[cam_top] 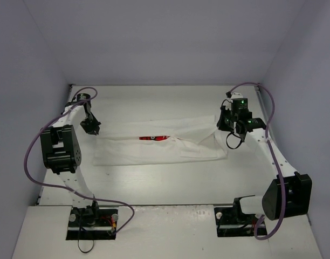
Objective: Fold and stack the t-shirts
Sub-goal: Fold the other side of the tshirt into a rectangle
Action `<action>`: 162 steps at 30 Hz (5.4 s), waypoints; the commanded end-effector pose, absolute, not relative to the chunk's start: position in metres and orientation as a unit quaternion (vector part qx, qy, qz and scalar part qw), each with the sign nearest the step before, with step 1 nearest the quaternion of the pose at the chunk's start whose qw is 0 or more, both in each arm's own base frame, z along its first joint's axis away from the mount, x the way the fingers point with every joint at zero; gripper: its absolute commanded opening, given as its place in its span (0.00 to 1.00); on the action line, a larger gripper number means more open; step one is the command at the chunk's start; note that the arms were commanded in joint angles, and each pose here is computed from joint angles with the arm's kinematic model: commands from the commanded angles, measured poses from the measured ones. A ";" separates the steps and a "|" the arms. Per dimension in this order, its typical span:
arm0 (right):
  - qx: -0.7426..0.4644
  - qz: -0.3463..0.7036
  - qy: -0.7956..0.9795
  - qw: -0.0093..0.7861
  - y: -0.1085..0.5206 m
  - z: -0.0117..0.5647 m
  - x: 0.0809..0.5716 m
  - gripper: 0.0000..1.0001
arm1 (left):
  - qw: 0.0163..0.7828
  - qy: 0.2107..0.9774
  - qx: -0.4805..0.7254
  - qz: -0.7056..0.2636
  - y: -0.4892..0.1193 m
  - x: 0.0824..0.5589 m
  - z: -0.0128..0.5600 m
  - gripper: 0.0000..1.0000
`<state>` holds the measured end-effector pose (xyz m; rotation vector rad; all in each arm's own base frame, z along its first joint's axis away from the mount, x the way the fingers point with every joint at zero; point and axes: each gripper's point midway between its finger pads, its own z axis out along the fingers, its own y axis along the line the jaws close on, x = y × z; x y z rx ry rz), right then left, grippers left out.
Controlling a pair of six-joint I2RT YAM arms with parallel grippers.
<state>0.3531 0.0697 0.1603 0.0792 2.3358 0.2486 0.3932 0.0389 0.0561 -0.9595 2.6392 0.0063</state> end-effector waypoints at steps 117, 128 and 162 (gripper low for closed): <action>0.140 0.227 0.926 0.267 0.078 0.105 0.362 0.00 | 0.524 0.730 0.404 -0.172 -0.484 0.346 0.108 0.39; 0.152 0.221 0.925 0.270 0.066 0.104 0.362 0.00 | 0.509 0.738 0.413 -0.162 -0.480 0.344 0.087 0.38; 0.152 0.205 0.924 0.285 0.059 0.109 0.357 0.00 | 0.547 0.728 0.391 -0.134 -0.448 0.358 0.143 0.00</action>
